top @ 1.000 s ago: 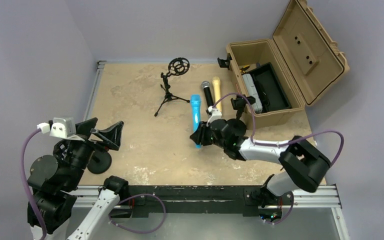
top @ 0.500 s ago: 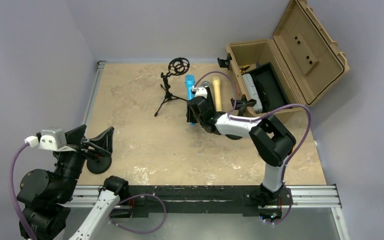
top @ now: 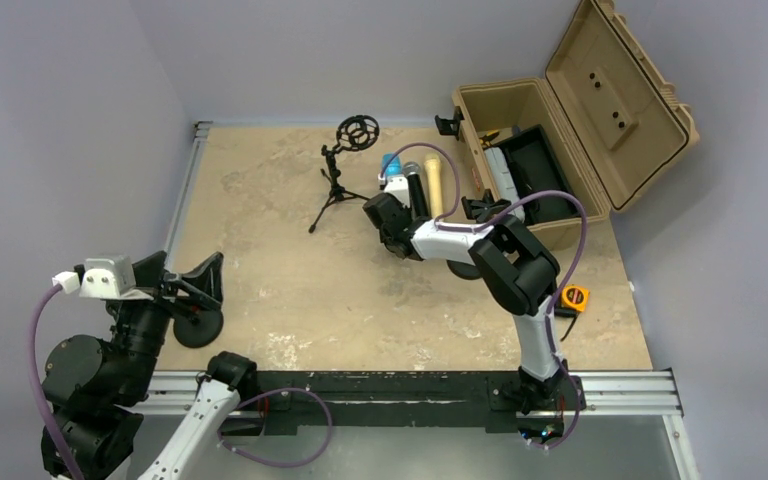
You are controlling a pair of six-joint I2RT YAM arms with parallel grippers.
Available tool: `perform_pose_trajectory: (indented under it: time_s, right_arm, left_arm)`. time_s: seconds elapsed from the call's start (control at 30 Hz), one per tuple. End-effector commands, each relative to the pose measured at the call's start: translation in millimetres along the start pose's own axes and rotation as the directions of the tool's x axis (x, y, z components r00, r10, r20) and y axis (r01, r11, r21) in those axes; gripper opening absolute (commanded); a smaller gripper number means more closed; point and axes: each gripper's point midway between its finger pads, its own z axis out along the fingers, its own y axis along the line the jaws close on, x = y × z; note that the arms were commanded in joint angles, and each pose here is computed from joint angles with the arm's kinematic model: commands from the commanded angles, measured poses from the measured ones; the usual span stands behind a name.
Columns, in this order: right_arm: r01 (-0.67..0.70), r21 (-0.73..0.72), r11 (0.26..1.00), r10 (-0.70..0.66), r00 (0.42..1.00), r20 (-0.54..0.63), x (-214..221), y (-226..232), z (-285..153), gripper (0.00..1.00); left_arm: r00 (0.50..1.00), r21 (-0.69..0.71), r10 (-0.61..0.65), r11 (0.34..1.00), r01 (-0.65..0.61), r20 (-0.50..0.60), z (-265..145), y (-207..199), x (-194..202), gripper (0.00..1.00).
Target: Remove the microphone from the stand
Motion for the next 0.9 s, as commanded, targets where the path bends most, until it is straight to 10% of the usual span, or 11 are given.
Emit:
perform_pose_trajectory:
  time_s: [0.0, 0.4, 0.87]
  right_arm:
    - [0.014, 0.073, 0.997, -0.018, 0.998, 0.052, -20.3, -6.0, 7.3, 0.24]
    - [0.008, 0.097, 0.995, -0.017, 0.996, 0.086, -33.6, -14.3, 5.7, 0.66]
    - [0.009, -0.277, 0.961, 0.075, 0.954, 0.289, -126.5, 58.5, -112.5, 0.74]
  left_arm:
    - [0.998, -0.207, 0.058, 0.977, -0.050, 0.029, -8.2, 38.3, -13.1, 0.99]
    - [0.992, -0.398, 0.123, 0.911, -0.106, 0.016, -38.2, 76.6, -25.2, 0.90]
    - [0.985, -0.399, -0.008, 0.915, -0.063, -0.173, -42.4, 71.6, 14.3, 0.62]
